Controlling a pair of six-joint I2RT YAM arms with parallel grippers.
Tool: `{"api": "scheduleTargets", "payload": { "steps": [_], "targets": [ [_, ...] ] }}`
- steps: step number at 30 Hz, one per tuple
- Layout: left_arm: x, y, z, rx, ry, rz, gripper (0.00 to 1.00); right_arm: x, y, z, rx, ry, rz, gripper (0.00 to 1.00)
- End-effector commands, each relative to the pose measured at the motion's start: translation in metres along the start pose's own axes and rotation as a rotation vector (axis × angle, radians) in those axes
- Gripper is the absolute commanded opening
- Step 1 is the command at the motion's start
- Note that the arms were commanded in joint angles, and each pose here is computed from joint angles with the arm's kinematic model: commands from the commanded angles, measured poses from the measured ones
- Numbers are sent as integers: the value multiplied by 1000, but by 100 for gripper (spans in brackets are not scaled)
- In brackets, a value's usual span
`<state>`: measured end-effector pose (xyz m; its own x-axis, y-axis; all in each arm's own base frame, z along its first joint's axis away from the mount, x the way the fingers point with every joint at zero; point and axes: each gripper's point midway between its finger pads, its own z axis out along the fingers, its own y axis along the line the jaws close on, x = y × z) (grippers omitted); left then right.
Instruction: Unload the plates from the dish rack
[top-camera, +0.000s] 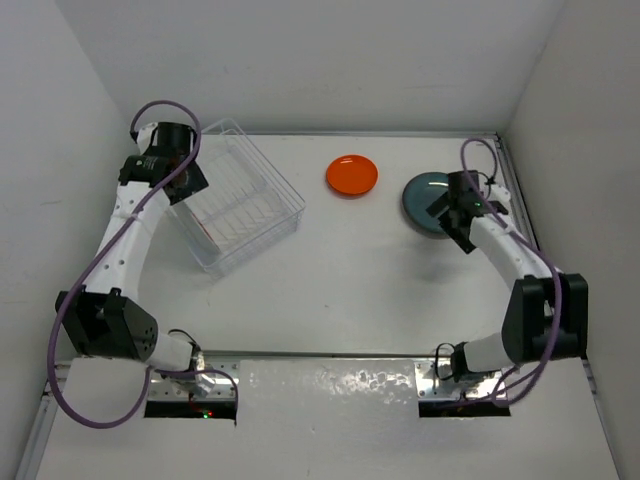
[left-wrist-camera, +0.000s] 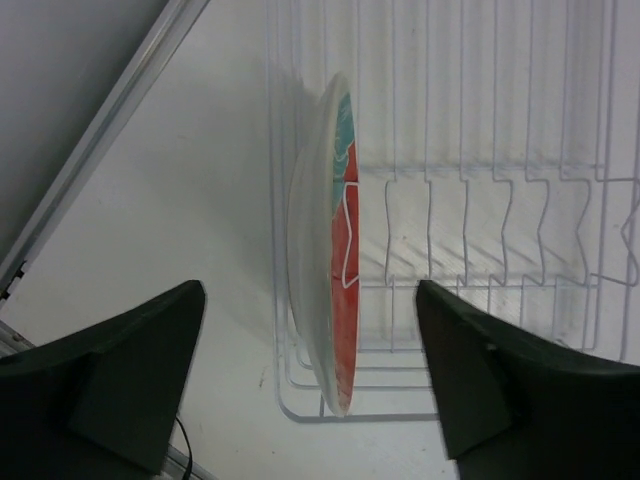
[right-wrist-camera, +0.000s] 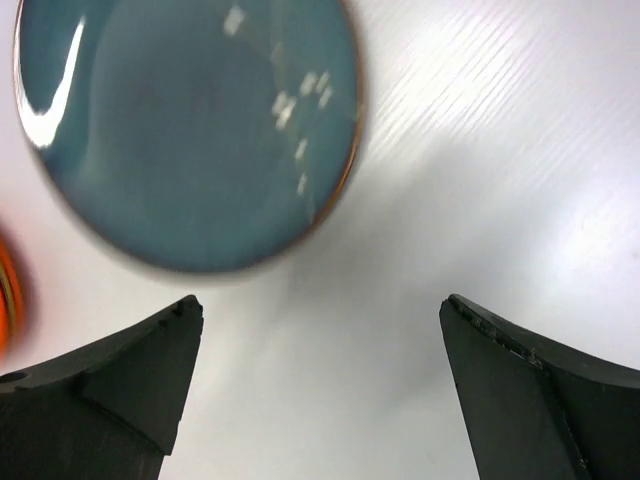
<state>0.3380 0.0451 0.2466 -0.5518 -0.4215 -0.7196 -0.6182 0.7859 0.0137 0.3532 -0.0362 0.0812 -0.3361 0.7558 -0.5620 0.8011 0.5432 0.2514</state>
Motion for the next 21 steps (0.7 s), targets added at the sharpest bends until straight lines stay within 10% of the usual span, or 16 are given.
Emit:
{"api": "scheduleTargets", "payload": {
  "steps": [1, 13, 21],
  "targets": [
    [7, -3, 19, -19, 9, -12, 78, 18, -2, -33, -14, -33, -264, 99],
    [14, -8, 37, -62, 59, 40, 6, 45, 23, -74, -179, 7, -441, 99],
    [-41, 7, -5, -91, -59, 53, 0, 50, 42, -88, -282, 53, -421, 99]
  ]
}}
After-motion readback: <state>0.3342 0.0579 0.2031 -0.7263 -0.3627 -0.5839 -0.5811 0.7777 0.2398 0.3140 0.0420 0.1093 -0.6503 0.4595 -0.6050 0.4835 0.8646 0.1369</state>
